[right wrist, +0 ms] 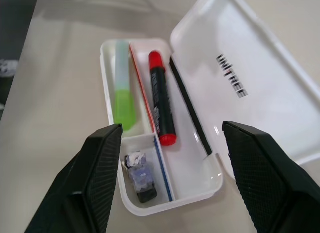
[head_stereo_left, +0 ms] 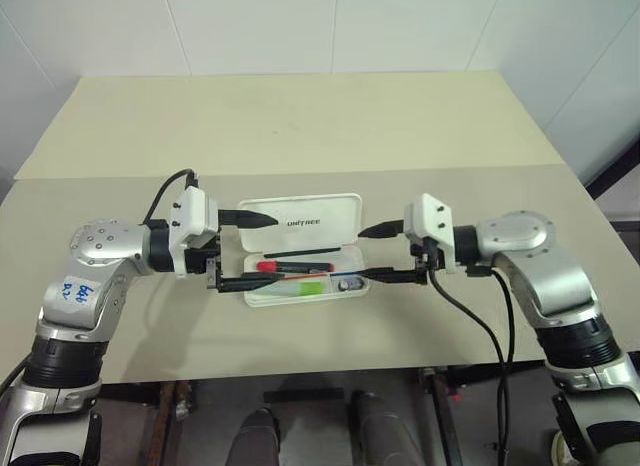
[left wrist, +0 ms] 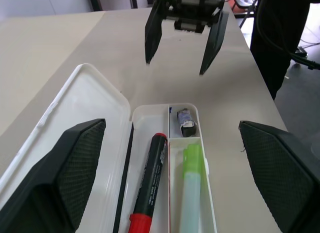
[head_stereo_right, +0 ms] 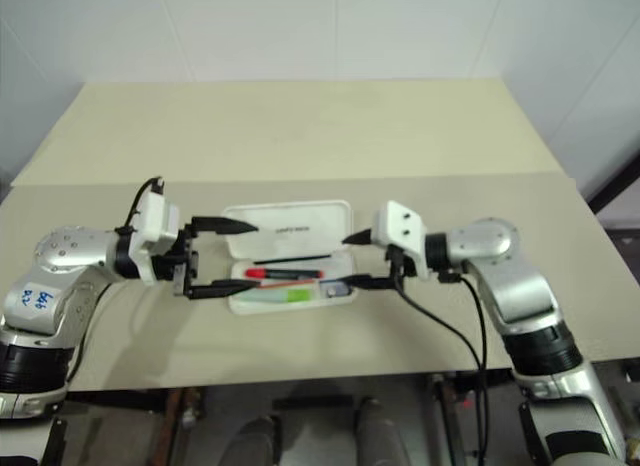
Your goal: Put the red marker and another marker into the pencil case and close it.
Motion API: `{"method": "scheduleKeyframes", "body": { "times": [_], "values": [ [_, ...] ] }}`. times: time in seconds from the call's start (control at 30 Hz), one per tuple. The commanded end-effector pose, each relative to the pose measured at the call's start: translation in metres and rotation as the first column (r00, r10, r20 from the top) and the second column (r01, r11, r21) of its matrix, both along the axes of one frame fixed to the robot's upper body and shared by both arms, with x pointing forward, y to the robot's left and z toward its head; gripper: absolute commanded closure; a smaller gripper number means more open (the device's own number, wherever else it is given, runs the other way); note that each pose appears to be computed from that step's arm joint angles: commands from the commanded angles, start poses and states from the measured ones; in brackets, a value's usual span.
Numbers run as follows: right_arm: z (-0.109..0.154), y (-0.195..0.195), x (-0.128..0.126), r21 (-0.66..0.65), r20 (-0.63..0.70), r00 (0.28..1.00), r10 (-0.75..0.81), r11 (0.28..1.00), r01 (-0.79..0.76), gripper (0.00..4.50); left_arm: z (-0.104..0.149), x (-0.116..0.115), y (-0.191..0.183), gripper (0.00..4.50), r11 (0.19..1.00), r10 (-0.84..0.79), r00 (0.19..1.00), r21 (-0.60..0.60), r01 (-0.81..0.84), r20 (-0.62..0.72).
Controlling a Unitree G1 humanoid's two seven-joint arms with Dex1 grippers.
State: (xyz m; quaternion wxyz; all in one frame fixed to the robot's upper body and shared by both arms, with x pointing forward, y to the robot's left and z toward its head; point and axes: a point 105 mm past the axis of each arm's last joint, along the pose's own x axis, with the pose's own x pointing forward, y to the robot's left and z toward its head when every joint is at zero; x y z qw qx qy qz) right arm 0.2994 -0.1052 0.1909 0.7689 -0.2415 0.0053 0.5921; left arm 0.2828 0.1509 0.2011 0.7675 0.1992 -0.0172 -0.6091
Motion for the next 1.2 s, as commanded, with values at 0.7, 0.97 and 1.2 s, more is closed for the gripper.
{"method": "scheduleKeyframes", "body": {
  "times": [0.7, 0.97, 1.2],
  "values": [
    [0.029, -0.022, -0.024, 0.17, 0.057, 0.956, -0.289, 0.946, 0.276, 1.07, -0.046, -0.005, 0.027, 4.45, 0.993, 0.008, 0.995, 0.116, 0.004, -0.103],
    [0.032, -0.019, -0.026, 0.187, 0.061, 0.951, -0.303, 0.939, 0.288, 1.07, -0.049, -0.002, 0.015, 4.45, 0.99, -0.032, 0.993, 0.133, 0.048, -0.118],
    [0.035, -0.018, -0.026, 0.205, 0.071, 0.946, -0.315, 0.933, 0.295, 1.07, -0.051, 0.004, 0.013, 4.45, 0.984, -0.027, 0.993, 0.171, 0.047, -0.117]
  ]
}}
